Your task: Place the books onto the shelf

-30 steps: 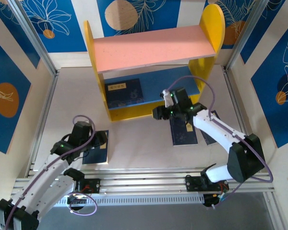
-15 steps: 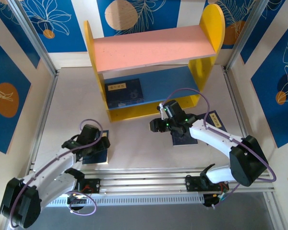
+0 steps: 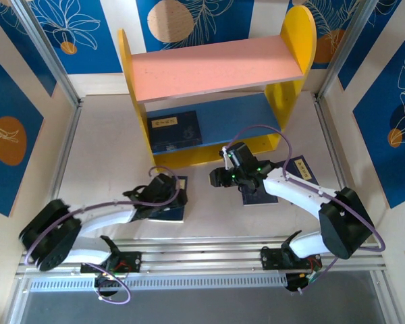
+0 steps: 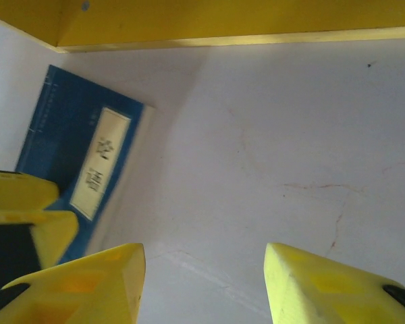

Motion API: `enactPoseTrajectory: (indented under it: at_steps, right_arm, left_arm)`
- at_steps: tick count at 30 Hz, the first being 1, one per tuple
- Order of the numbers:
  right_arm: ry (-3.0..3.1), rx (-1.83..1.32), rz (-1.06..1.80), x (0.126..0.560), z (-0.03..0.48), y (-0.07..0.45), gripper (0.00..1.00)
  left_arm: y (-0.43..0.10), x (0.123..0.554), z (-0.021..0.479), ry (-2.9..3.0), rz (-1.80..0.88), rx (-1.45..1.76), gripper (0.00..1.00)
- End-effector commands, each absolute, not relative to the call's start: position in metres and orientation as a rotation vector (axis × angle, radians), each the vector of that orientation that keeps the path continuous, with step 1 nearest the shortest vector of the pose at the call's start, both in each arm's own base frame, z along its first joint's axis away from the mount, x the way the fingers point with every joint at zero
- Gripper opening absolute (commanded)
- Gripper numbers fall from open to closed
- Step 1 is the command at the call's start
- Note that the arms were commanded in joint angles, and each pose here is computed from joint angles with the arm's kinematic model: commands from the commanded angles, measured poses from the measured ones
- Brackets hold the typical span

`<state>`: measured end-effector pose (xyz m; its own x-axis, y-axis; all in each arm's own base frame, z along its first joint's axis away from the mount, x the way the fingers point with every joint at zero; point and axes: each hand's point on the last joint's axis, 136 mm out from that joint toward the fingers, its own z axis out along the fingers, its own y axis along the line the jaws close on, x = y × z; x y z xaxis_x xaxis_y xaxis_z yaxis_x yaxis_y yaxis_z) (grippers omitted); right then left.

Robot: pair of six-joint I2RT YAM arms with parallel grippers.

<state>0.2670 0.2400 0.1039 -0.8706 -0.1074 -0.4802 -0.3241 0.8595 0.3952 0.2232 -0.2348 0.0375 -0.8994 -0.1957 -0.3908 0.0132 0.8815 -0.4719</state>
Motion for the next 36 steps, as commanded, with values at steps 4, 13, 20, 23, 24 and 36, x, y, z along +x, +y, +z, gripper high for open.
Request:
enactPoseTrajectory:
  at_steps: [4, 13, 20, 23, 24, 36]
  right_arm:
    - [2.684, -0.213, 0.6, 0.259, 0.085, 0.216, 0.5]
    - [2.789, -0.089, 0.58, 0.242, 0.056, 0.187, 0.51]
    - [2.813, -0.083, 0.642, 0.236, 0.044, 0.193, 0.51]
    - [2.818, -0.105, 0.653, 0.235, 0.041, 0.199, 0.51]
    - [2.82, -0.112, 0.655, 0.235, 0.04, 0.201, 0.51]
    - [2.832, -0.186, 0.651, 0.236, 0.039, 0.225, 0.51]
  left_arm:
    - [-0.324, 0.203, 0.028, 2.697, -0.922, -0.016, 0.68]
    - [-0.362, 0.221, 0.061, 2.592, -1.006, 0.076, 0.67]
    - [-0.329, 0.232, 0.093, 2.546, -0.778, 0.155, 0.69]
    - [-0.311, 0.233, 0.092, 2.553, -0.738, 0.137, 0.69]
    - [-0.303, 0.233, 0.088, 2.561, -0.722, 0.121, 0.69]
    - [-0.234, 0.227, 0.061, 2.624, -0.58, -0.007, 0.7]
